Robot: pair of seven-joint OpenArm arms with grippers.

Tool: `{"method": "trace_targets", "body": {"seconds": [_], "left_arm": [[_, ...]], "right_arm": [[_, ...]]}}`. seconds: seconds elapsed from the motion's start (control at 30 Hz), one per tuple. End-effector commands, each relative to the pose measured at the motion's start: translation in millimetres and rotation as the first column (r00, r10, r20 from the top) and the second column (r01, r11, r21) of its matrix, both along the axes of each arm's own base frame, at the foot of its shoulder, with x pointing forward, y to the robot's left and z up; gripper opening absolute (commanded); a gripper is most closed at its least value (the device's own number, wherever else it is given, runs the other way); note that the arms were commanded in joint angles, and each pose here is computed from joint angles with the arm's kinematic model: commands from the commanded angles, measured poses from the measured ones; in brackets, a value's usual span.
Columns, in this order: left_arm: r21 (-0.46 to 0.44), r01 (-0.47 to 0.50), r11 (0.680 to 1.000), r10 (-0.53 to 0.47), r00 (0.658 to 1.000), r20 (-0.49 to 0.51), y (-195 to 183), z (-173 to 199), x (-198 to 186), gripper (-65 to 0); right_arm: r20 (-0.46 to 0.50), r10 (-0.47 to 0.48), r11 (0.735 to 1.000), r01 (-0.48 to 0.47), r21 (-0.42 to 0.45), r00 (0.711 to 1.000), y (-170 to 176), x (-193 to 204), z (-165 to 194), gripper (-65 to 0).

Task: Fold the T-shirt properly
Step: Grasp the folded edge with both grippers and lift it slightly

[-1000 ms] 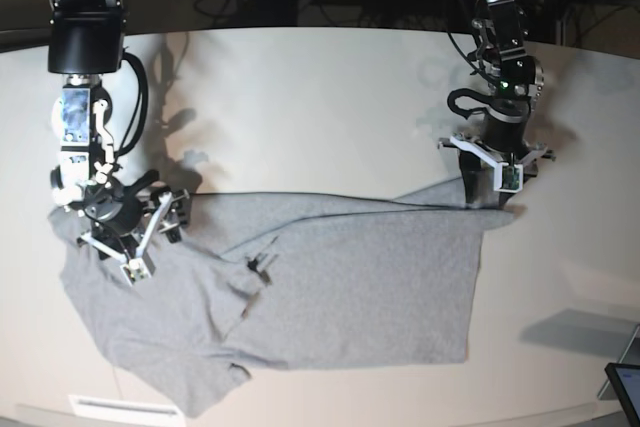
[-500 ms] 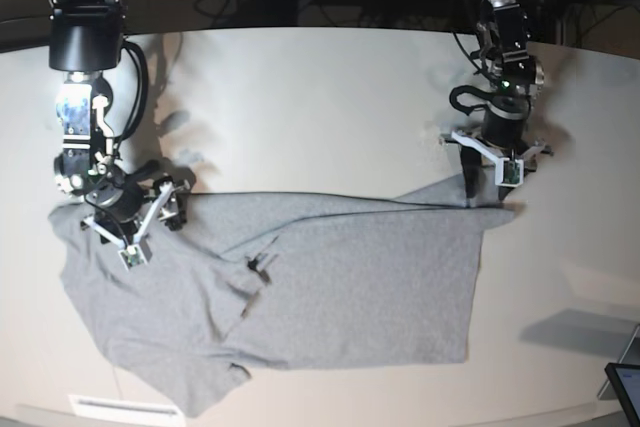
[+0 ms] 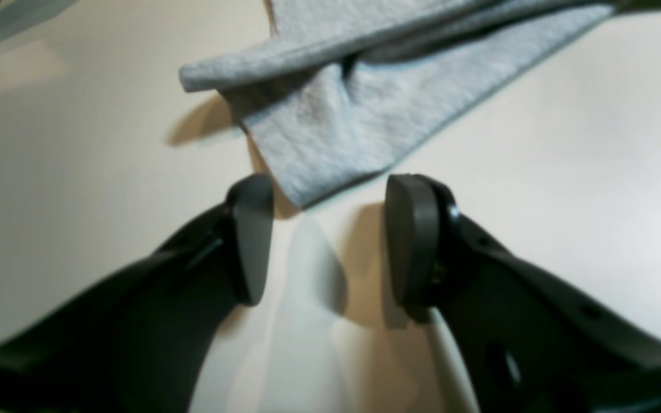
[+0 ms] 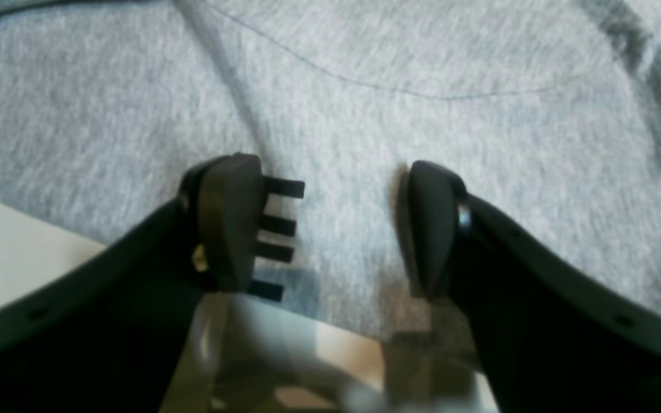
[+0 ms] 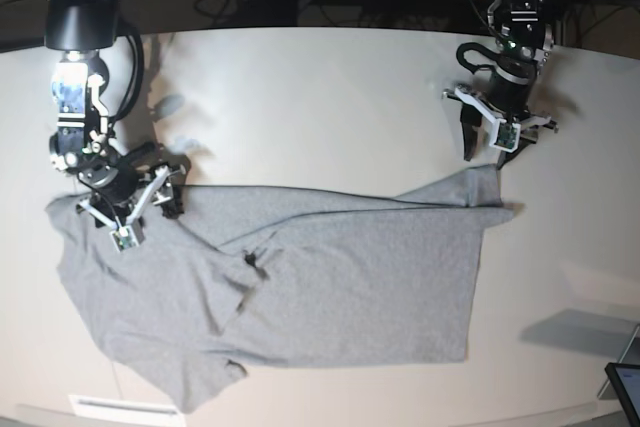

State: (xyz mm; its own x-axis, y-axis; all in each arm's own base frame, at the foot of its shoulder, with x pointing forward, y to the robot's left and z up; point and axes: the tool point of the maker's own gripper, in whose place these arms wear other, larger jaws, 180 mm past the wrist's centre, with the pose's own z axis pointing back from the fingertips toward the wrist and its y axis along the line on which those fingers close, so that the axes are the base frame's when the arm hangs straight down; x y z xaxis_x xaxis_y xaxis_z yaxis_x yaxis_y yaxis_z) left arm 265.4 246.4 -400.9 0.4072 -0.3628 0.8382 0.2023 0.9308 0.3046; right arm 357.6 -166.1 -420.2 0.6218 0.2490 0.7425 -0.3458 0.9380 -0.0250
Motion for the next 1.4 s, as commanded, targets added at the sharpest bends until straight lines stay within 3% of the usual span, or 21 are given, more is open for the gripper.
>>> {"method": "trace_targets", "body": {"seconds": [0.0,0.1,0.2,0.47,0.63,0.97,1.17,1.37], "left_arm": [[0.031,0.023,0.999,-0.024,1.0,0.009,1.2,9.7,0.7,-34.1],[-0.034,0.027,0.999,-0.023,0.993,0.117,-10.3,45.9,15.5,-34.1],[-0.092,-0.001,0.996,0.014,0.99,0.142,-10.3,64.5,34.7,-34.1],[-0.05,-0.039,0.998,0.045,0.992,0.117,-6.1,52.0,74.7,-34.1],[-0.084,-0.066,0.994,0.072,0.995,0.074,-4.0,32.5,82.4,-34.1],[-0.087,-0.096,0.992,0.089,0.993,-0.081,2.0,-20.7,43.0,-34.1],[-0.082,-0.075,0.994,0.056,0.975,-0.214,0.5,-47.8,7.6,-34.1],[-0.052,-0.037,0.998,0.026,0.977,-0.211,-1.2,-38.4,-11.7,-34.1]], "right_arm": [[-0.073,0.017,0.996,-0.023,-0.085,0.997,-10.7,-12.4,-9.7,-27.1],[-0.048,0.024,0.995,-0.029,-0.094,0.999,-9.3,-9.3,-0.1,-27.1],[-0.043,0.024,0.995,-0.028,-0.096,0.999,-9.4,-8.6,1.4,-27.1],[-0.046,0.023,0.995,-0.027,-0.097,0.999,-9.8,-8.6,0.3,-27.1],[-0.045,0.024,0.995,-0.028,-0.099,0.999,-10.3,-8.8,0.9,-27.1],[-0.078,0.013,0.992,-0.022,-0.128,0.997,-24.5,-23.6,-8.7,-27.1],[-0.089,-0.066,0.991,0.054,-0.125,0.994,-50.5,-34.8,-12.0,-27.1],[-0.117,-0.064,0.99,0.049,-0.129,0.991,-50.7,-49.3,-21.0,-27.1]]}}
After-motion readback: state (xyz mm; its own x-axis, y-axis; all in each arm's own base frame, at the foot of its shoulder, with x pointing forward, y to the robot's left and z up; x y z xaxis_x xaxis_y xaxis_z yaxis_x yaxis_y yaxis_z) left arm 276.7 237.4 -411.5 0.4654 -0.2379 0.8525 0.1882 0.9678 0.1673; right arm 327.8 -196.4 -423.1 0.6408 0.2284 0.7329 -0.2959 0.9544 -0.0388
